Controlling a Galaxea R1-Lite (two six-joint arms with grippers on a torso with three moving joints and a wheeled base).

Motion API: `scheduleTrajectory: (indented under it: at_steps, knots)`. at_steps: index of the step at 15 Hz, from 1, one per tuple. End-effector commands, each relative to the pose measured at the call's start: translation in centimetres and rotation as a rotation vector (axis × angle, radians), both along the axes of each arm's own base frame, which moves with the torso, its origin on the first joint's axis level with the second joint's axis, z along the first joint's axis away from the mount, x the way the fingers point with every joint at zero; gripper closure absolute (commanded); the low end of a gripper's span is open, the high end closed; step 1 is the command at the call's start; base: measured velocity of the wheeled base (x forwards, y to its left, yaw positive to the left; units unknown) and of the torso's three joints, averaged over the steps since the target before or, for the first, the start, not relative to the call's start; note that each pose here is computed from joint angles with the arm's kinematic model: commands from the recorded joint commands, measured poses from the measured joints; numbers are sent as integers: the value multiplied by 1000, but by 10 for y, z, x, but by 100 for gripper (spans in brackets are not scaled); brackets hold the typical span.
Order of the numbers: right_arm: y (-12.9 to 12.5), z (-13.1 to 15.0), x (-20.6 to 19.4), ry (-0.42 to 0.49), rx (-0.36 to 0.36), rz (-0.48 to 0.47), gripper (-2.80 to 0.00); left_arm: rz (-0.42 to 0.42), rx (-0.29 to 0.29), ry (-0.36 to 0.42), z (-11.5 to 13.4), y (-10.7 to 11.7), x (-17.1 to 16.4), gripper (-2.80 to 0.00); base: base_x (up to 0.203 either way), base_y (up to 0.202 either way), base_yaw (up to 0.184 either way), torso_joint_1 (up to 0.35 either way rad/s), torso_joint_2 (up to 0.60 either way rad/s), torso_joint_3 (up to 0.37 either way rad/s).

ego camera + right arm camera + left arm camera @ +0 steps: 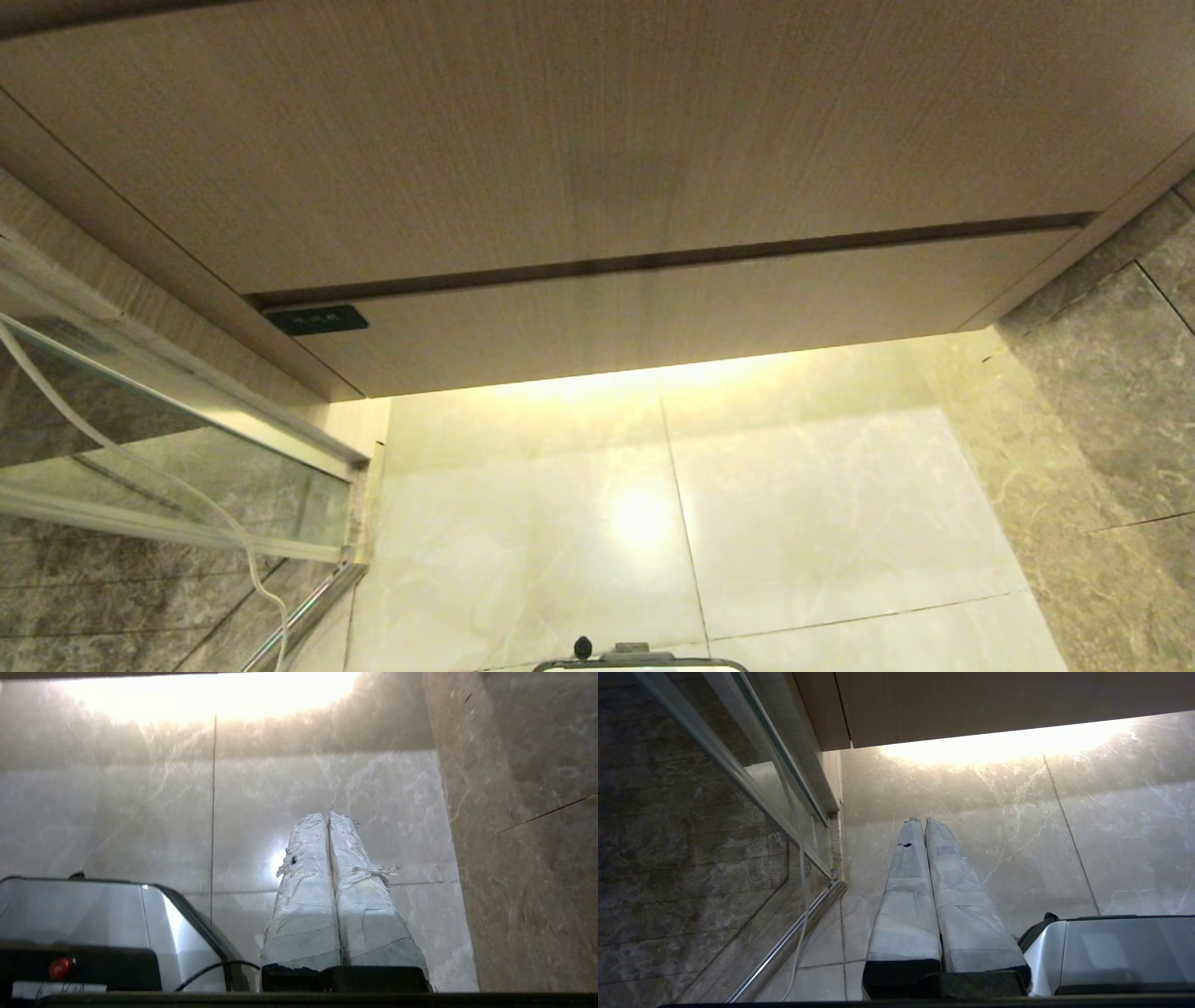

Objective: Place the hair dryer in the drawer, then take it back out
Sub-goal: Pull open the drawer

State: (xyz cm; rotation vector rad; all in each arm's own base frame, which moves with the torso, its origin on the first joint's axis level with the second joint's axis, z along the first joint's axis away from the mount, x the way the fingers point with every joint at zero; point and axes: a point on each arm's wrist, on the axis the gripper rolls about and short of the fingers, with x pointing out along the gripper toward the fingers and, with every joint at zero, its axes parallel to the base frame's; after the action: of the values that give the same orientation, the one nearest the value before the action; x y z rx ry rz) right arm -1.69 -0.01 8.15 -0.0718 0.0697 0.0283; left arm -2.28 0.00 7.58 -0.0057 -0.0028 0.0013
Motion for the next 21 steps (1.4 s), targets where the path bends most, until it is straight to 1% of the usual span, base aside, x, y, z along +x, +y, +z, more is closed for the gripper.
scheduleTrajectory:
  at_steps: [1,2,4,7,15,17,21]
  knots:
    - [0,-6,-6,-75,12,-9,0,0,0,0,0,0,0,0,0,0,0,0,0,0]
    - [0,-6,-6,-70,30,-14,0,0,0,1,0,0,0,0,0,0,0,0,0,0]
    - [0,-6,-6,-69,20,-7,0,-1,0,0,0,0,0,0,0,0,0,0,0,0]
    - [0,-5,-6,-73,41,-13,0,0,0,-1,0,0,0,0,0,0,0,0,0,0]
    - [0,-5,-6,-73,42,-13,0,0,0,-1,0,0,0,0,0,0,0,0,0,0]
    - [0,-6,-6,-67,27,-6,0,0,0,-1,0,0,0,0,0,0,0,0,0,0]
    - [0,-5,-6,-80,27,-13,0,0,0,0,0,0,0,0,0,0,0,0,0,0]
